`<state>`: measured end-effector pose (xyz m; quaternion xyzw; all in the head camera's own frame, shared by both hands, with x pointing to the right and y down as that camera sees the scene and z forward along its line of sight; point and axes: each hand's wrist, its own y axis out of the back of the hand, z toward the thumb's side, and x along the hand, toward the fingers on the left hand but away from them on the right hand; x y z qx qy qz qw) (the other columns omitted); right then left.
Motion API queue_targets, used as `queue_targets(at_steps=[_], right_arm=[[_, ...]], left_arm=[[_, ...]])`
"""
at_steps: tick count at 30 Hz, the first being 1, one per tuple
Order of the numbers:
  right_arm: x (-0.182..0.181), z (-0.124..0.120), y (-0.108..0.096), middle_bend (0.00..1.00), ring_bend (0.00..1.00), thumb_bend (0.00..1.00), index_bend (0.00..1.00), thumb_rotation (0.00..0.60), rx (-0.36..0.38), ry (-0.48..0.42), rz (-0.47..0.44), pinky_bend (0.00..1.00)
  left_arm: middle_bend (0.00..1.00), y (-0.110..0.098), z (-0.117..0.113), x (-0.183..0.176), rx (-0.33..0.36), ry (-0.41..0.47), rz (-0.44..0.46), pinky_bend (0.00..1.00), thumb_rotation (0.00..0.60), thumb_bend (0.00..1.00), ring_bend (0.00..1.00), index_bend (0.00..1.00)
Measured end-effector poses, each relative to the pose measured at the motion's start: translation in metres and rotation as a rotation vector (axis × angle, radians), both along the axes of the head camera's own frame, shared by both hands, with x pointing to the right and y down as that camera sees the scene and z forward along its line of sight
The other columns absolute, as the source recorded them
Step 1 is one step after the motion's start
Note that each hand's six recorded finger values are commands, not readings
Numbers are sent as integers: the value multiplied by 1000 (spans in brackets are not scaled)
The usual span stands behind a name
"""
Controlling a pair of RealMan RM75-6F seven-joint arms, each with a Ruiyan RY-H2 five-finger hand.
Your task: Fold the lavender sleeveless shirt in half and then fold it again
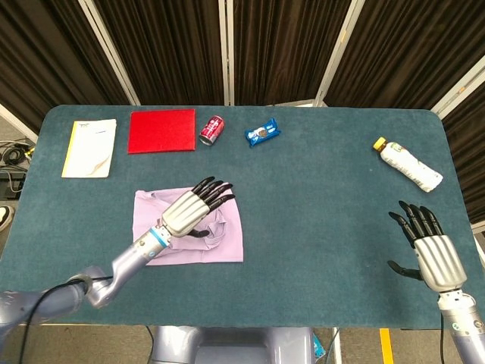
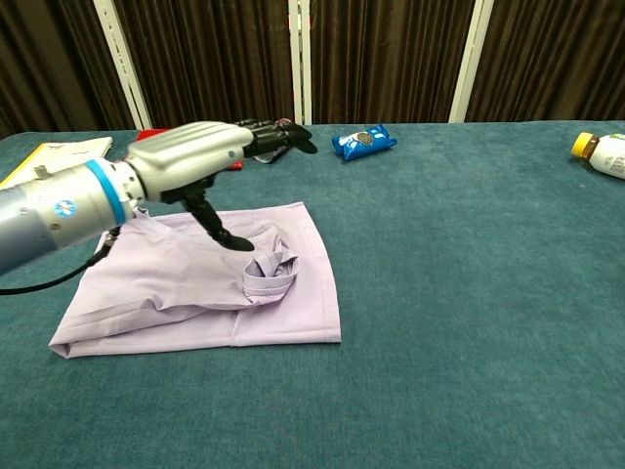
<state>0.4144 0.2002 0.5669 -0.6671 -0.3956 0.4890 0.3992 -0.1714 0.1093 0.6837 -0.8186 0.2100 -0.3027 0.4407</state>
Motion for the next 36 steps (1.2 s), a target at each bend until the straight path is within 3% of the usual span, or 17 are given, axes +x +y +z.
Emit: queue_targets(at_steps=[7,15,24,36], right_arm=[[-1,-3,0,0,0,0,166,600,4,-11,-2,0],[-2,-5,1,0,0,0,168,600,-1,-21,-1,0],[3,-6,0,0,0,0,168,600,0,-23,11,0],[10,-7,-3,0,0,0,169,600,2,-23,30,0]], left_arm=[[0,19,-18,-38,-94,-39,-29,0,600,74,0,102],[0,37,3,-70,-172,-123,-114,0,600,76,0,102],[0,24,19,-52,-159,-109,-175,0,600,76,0,105],[0,14,44,-11,-134,-137,-171,0,600,76,0,112]])
